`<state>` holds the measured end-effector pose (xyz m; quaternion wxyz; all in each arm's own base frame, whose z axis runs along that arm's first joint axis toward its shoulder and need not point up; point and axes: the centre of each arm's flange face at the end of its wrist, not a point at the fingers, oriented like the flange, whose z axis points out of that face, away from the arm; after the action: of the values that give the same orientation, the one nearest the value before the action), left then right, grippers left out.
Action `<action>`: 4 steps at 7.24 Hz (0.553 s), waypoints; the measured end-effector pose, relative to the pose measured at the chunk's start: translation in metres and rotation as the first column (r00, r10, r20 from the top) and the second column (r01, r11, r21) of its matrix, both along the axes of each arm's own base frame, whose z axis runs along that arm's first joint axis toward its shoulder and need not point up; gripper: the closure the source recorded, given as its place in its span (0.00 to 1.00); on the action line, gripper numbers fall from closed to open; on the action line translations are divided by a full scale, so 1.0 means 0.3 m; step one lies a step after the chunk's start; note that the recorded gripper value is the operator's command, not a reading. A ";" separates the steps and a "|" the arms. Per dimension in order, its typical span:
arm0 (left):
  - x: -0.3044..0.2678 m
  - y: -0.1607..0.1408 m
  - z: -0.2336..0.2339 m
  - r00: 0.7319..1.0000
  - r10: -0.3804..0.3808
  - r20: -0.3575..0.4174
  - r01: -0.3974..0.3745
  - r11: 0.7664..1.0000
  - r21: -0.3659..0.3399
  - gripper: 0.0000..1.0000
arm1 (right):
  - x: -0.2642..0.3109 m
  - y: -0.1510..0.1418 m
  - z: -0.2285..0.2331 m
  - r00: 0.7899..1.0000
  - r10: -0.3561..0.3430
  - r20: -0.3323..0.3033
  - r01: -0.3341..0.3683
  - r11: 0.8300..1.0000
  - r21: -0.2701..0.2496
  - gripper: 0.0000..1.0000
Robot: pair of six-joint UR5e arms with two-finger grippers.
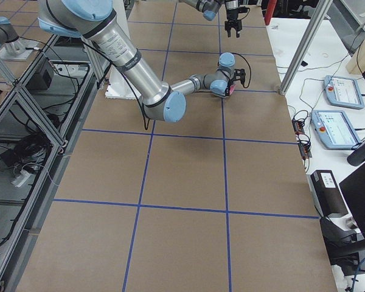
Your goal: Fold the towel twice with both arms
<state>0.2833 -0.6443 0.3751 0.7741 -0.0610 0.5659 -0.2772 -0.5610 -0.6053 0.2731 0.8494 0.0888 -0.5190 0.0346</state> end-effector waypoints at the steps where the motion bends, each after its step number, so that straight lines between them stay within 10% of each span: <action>1: 0.001 0.000 0.003 1.000 0.001 0.001 -0.001 1.000 -0.001 0.00 | -0.001 0.002 0.014 1.000 -0.008 -0.008 0.008 1.000 0.012 0.34; 4: 0.004 -0.002 0.012 1.000 0.001 0.003 -0.001 1.000 -0.005 0.00 | -0.004 0.010 0.022 1.000 -0.019 -0.013 0.020 0.999 0.029 0.46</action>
<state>0.2844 -0.6450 0.3785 0.7750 -0.0628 0.5640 -0.2782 -0.5622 -0.6023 0.2798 0.8516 0.0964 -0.5150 0.0182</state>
